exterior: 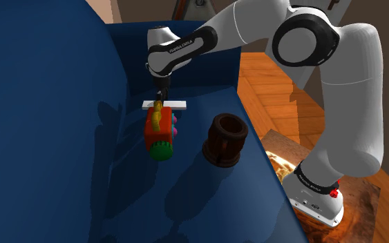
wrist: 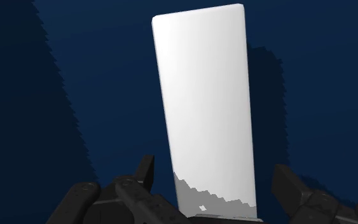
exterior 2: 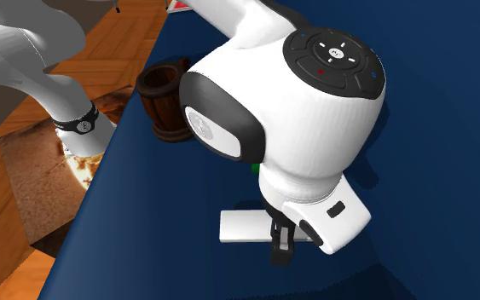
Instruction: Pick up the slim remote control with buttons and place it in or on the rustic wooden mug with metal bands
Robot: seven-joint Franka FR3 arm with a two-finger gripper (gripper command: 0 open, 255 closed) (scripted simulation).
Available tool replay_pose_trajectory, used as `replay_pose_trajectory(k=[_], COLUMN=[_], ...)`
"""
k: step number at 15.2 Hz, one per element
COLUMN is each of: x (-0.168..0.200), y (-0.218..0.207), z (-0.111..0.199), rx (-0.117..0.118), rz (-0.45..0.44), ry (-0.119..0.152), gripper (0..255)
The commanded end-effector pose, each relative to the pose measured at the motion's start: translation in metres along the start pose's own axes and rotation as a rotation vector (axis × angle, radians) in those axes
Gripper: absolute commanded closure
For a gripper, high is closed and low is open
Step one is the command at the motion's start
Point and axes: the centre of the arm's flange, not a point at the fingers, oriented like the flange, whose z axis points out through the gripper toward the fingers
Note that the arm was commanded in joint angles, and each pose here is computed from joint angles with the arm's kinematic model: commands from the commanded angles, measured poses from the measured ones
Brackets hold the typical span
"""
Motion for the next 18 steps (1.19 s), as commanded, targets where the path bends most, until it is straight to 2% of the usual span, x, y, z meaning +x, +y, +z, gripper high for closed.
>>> replay_pose_trajectory(k=[1, 10, 18], x=[0.0, 0.0, 0.001], y=[0.0, 0.0, -0.004], z=[0.0, 0.0, -0.042], rx=[0.0, 0.0, 0.0], rz=[0.0, 0.0, 0.0], ry=[0.0, 0.0, 0.0], gripper=[255, 255, 255])
